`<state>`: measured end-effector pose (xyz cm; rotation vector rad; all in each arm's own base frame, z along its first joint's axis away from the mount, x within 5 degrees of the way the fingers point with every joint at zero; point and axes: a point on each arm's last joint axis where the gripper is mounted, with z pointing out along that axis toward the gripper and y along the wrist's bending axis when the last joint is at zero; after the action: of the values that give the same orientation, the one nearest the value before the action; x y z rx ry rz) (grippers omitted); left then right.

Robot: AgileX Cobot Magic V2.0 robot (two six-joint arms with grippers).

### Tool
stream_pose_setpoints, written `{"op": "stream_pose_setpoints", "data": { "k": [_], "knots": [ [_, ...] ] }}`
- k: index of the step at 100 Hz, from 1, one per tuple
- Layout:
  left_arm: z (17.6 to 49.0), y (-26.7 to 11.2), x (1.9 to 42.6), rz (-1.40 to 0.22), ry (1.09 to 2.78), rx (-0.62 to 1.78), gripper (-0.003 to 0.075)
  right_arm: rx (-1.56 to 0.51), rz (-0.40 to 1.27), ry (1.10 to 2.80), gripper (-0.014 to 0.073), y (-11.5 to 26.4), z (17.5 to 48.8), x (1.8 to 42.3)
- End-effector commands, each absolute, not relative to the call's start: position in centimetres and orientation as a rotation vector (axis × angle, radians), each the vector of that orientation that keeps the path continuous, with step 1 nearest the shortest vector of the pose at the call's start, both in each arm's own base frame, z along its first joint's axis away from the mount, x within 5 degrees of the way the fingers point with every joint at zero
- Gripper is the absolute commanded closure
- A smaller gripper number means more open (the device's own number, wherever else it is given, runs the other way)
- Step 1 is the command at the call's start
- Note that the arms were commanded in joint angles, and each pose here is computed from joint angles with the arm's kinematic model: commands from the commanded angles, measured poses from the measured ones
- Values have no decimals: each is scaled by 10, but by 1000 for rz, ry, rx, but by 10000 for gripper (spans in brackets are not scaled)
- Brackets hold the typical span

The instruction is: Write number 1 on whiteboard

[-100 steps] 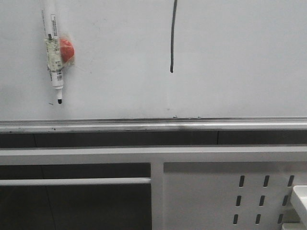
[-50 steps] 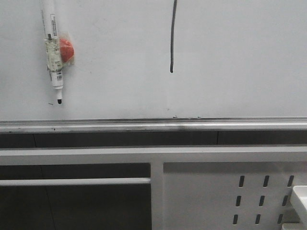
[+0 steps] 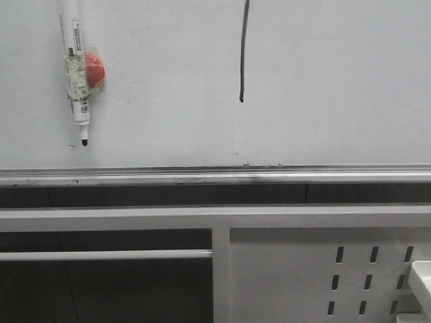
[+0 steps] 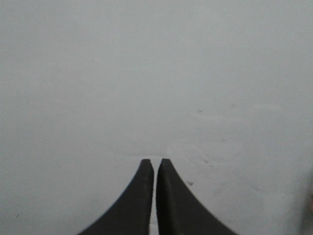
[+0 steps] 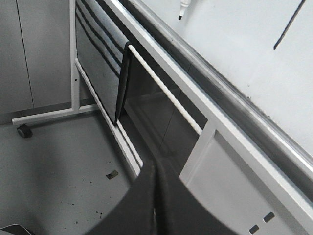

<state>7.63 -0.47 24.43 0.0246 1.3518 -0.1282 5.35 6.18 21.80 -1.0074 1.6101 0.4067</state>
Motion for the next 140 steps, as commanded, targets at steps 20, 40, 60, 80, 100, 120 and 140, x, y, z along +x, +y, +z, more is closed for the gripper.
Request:
{"op": "stream_pose_setpoints", "data": {
  "k": [20,40,60,80,100,120,140],
  "knots": [
    [213,3,68,-36,1517,-63,740,-959,419,1527,654,64,233,56],
    [194,-3,65,-7,1619,59,740,-959,419,1527,654,64,233,56],
    [195,-3,57,-13,1568,62,740,-959,419,1527,654,64,233,56],
    [179,5,54,-7,1739,-107,740,-959,419,1527,654,64,233,56],
    [176,1,54,-18,1777,-37,740,-959,419,1527,654,64,233,56],
    [176,-1,54,-5,1776,20,740,-959,419,1527,654,64,233,56],
    [177,-1,54,-2,1768,22,740,-959,419,1527,654,64,233,56]
  ]
}}
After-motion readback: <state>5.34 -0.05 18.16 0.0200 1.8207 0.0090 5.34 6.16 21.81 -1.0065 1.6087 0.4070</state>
